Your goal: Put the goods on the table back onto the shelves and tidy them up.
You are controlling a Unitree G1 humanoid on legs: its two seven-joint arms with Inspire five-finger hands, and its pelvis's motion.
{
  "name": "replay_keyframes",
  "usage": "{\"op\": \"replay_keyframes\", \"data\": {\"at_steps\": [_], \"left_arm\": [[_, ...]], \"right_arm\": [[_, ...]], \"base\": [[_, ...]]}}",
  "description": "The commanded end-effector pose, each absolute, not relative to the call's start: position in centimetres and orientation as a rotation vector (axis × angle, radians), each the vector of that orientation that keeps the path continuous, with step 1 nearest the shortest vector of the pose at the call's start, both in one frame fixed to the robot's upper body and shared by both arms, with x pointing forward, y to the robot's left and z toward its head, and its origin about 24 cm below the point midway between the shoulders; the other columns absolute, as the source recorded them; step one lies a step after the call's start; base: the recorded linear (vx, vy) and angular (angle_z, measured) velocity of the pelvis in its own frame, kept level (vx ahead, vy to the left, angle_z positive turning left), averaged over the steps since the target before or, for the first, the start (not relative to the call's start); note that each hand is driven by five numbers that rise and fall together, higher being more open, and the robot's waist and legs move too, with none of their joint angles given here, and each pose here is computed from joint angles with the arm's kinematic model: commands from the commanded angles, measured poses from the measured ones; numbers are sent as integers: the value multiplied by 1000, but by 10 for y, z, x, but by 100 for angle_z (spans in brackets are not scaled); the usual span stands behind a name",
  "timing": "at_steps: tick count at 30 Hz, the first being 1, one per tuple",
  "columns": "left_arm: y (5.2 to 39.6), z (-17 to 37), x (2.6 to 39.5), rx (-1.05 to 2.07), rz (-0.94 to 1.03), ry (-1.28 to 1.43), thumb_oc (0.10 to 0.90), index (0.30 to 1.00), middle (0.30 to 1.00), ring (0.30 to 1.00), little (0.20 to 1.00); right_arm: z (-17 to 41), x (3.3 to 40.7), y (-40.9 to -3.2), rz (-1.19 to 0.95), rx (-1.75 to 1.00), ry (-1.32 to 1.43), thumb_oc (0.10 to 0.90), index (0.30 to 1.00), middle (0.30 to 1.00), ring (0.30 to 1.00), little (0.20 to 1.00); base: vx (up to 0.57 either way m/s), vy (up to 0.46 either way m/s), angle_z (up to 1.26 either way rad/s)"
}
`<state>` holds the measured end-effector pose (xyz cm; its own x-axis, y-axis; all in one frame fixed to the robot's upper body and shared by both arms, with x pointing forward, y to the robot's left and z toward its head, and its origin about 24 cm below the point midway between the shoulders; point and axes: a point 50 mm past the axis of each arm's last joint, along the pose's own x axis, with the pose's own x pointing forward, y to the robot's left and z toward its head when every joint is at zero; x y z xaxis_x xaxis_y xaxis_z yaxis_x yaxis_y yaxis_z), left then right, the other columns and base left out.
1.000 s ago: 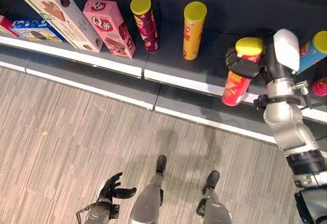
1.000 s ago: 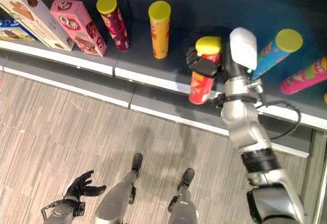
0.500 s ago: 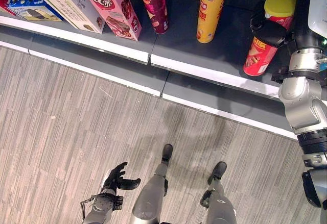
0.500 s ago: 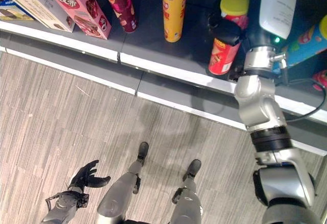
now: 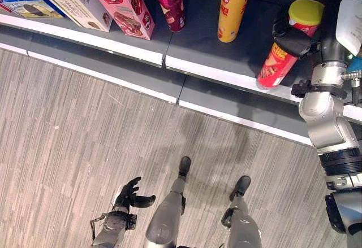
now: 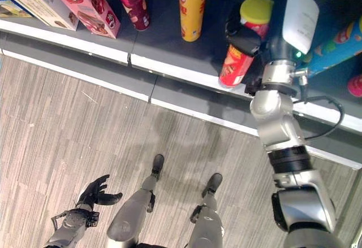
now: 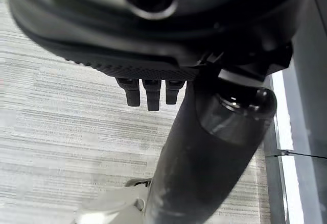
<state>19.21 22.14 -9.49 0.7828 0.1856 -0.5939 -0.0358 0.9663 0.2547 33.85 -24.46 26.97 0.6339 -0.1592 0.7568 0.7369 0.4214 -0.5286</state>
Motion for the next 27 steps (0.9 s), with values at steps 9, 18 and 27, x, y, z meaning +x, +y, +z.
{"op": "replay_keyframes", "data": {"at_steps": [9,18,27], "left_arm": [[246,-100,170,312,178,706,800,900,900,900,900],[248,-96,174,324,183,679,800,900,900,900,900],[245,-91,181,342,164,634,800,900,900,900,900]], "right_arm": [[341,308,-225,-678,-922,-1065,400,300,300,300,300],[364,306,-231,-824,-869,-1130,400,300,300,300,300],[387,303,-240,-980,-898,-1172,400,300,300,300,300]], "base": [[0,0,0],[0,0,0],[-1,0,1]]}}
